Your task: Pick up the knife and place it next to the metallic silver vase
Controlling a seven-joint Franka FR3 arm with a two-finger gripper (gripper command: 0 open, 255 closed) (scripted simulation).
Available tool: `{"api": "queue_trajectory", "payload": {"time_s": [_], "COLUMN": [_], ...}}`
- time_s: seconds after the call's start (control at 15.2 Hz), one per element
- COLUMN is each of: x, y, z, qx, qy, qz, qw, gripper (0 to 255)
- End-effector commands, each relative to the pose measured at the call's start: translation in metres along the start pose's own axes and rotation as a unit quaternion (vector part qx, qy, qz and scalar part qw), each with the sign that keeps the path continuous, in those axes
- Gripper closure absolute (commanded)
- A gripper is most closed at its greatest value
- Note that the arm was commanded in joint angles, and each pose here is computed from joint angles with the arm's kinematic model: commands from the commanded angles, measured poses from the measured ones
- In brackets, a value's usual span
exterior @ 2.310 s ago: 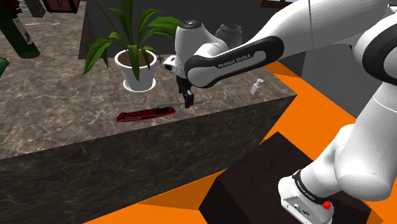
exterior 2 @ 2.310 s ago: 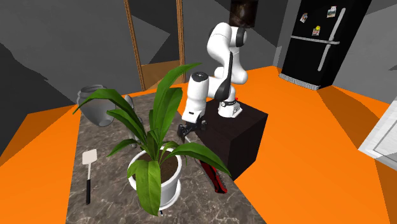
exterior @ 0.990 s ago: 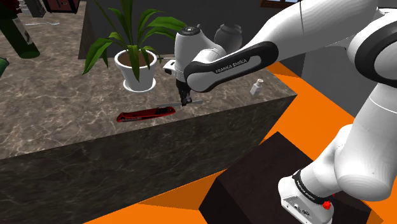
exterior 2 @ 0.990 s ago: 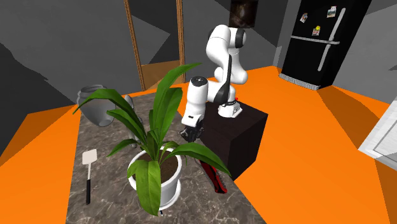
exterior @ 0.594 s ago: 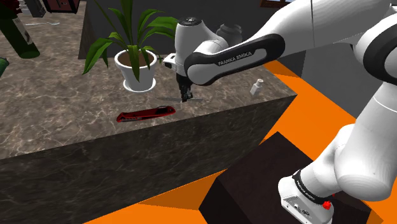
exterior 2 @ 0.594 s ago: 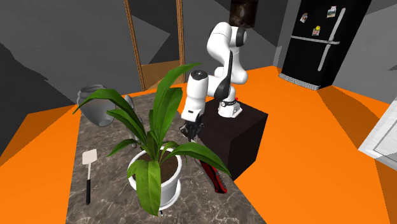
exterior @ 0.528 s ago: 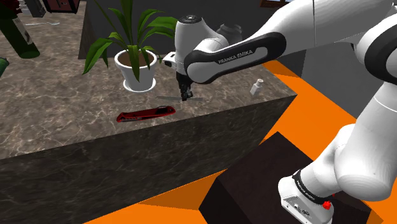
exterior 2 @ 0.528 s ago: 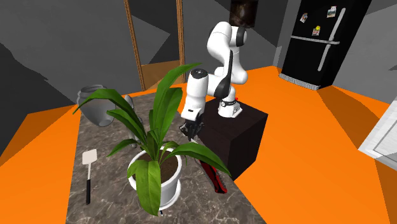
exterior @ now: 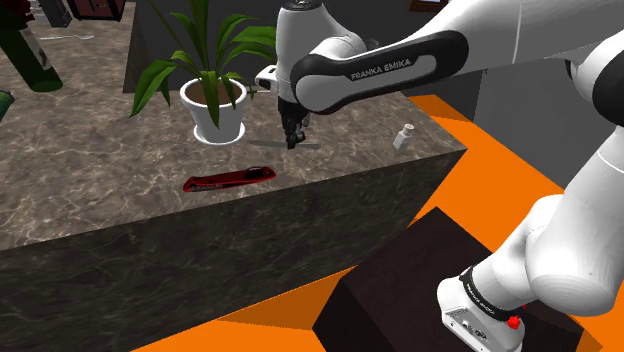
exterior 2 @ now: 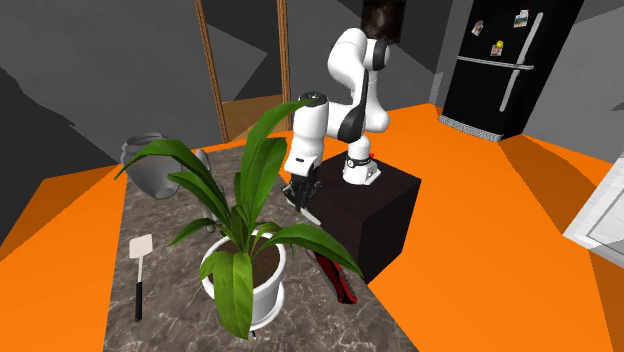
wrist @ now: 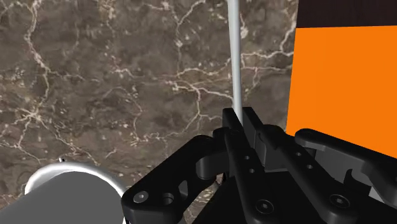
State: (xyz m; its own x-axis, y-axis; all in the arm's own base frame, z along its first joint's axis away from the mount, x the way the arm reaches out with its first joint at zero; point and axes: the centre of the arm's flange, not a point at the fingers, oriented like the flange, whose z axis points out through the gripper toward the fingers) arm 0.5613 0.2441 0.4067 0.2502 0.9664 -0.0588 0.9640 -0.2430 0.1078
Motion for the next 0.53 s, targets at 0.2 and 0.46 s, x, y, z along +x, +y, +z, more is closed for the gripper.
{"api": "queue_trajectory", "payload": {"time_s": [0.2,0.46], "x": [-0.002,-0.003], "y": [0.004,0.007], "z": [-0.027,-0.048], "qx": [0.000,0.000], "qy": [0.000,0.000], "qz": [0.000,0.000], "qw": [1.0000,1.0000], "gripper": [255,255]}}
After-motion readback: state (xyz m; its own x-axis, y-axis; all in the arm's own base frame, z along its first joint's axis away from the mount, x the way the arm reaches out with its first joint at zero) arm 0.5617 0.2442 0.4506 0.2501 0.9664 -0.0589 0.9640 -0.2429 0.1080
